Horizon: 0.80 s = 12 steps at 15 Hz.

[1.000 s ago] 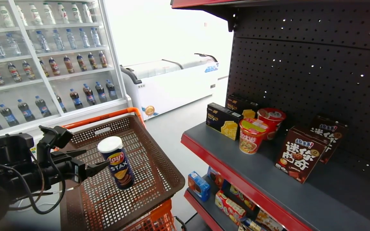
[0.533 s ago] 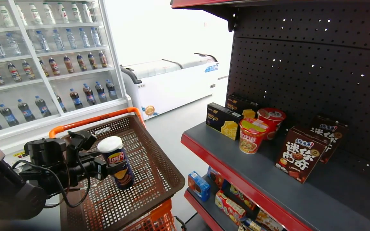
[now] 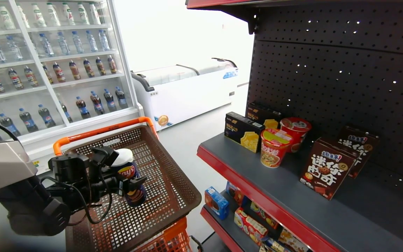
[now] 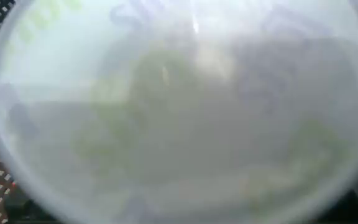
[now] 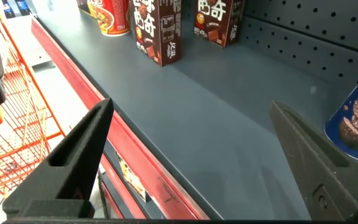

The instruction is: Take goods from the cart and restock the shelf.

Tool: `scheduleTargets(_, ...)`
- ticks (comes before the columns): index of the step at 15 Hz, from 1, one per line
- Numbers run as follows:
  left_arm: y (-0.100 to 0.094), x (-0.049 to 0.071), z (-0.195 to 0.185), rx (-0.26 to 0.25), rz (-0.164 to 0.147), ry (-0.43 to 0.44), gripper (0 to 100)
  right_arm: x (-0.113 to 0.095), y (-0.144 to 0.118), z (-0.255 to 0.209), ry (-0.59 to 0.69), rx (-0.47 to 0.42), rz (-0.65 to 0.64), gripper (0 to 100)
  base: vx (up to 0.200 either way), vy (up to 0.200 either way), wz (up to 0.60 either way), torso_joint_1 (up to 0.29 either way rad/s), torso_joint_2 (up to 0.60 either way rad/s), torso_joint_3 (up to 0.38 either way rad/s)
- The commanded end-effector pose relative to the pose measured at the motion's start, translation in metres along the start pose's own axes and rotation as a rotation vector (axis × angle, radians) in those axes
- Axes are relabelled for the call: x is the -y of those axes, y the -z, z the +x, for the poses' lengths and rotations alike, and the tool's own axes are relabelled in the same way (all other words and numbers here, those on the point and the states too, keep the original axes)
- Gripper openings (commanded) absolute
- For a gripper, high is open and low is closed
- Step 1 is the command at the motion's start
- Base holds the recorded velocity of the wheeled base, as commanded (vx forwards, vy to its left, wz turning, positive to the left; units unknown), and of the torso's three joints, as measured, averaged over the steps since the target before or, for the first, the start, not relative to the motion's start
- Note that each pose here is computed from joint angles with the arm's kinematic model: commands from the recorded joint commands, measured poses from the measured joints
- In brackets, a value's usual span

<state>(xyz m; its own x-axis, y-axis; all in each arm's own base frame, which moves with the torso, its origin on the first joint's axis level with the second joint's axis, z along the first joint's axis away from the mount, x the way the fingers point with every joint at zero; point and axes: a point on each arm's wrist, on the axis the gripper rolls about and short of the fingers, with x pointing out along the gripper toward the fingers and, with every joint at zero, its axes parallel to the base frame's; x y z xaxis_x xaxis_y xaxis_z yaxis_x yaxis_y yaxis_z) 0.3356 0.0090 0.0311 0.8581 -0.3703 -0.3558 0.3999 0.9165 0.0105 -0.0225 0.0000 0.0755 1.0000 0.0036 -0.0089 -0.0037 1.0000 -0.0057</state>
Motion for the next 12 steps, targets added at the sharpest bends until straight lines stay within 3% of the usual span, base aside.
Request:
scheduleTargets(1, 0.002, -0.004, 0.012, 0.003, 0.004, 0.0, 100, 0.0, 0.0, 0.0, -0.001, -0.002, 0.0, 100, 0.0, 0.0, 0.0, 0.0, 0.0, 0.0)
scheduleTargets(7, 0.008, -0.009, 0.022, -0.003, 0.003, 0.001, 100, 0.0, 0.0, 0.0, 0.001, 0.0, 0.0, 100, 0.0, 0.0, 0.0, 0.0, 0.0, 0.0)
scheduleTargets(8, 0.006, -0.01, 0.024, 0.001, 0.002, -0.007, 0, 0.0, 0.0, 0.0, 0.001, -0.002, 0.0, 100, 0.0, 0.0, 0.0, 0.0, 0.0, 0.0)
scheduleTargets(12, 0.008, -0.004, 0.027, -0.043, -0.001, -0.073, 0, 0.0, 0.0, 0.0, -0.001, -0.002, 0.0, 100, 0.0, 0.0, 0.0, 0.0, 0.0, 0.0)
